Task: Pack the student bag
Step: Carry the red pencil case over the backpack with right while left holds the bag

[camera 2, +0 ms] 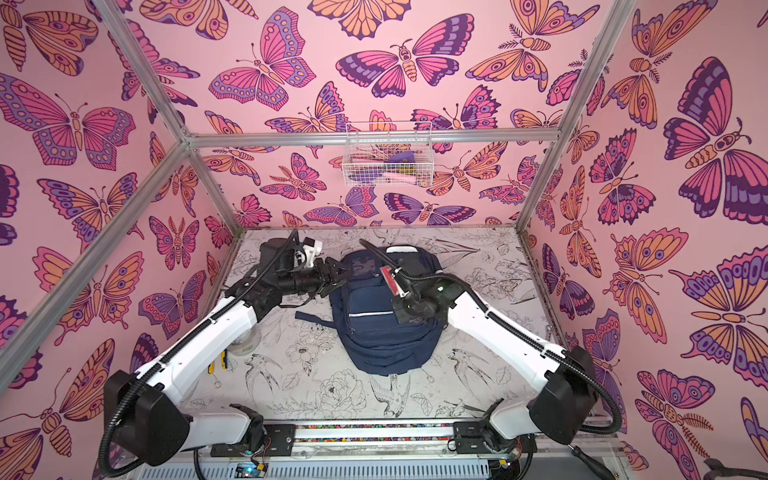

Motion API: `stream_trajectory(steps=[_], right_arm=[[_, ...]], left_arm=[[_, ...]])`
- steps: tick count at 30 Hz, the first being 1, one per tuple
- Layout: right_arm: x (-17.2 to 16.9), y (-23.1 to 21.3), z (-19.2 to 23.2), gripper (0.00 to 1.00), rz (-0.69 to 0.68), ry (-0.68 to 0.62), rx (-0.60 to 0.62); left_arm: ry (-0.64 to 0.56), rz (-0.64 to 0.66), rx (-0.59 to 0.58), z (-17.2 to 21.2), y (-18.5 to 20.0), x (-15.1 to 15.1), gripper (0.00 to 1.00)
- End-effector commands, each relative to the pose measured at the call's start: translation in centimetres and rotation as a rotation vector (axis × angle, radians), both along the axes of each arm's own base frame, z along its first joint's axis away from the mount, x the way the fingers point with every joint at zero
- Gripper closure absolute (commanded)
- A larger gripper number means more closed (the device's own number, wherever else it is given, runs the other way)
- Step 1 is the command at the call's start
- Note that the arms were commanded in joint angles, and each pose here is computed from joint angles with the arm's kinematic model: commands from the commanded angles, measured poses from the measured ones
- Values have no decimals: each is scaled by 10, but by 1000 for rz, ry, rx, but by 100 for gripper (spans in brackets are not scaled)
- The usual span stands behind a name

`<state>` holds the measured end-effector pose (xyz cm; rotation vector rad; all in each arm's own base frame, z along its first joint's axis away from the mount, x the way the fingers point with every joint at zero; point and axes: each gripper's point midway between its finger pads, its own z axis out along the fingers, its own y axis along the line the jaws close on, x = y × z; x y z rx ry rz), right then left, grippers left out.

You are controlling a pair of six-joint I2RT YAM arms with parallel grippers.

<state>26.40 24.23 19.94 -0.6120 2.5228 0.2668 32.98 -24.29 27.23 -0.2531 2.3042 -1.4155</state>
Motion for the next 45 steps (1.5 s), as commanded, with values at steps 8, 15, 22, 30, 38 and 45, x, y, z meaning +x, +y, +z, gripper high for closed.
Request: stream_trajectory(steps=[8, 15, 22, 30, 38, 45], right_arm=[[-38, 55, 43, 100, 288, -173, -14], [-41, 74, 49, 100, 336, -181, 5], [-41, 79, 41, 100, 331, -156, 8], [-39, 67, 54, 95, 259, -188, 26], [-32, 33, 66, 50, 87, -262, -16], [-19, -14, 117, 30, -191, -373, 79]], left_arm=[[75, -103, -130, -12, -13, -17, 43], [114, -81, -130, -22, -6, -15, 62], [118, -51, -180, -23, -5, -9, 93], [97, -19, -192, -19, -3, -4, 100], [54, 27, -216, -10, -1, 12, 100], [-36, 110, -294, 9, 7, 21, 100]])
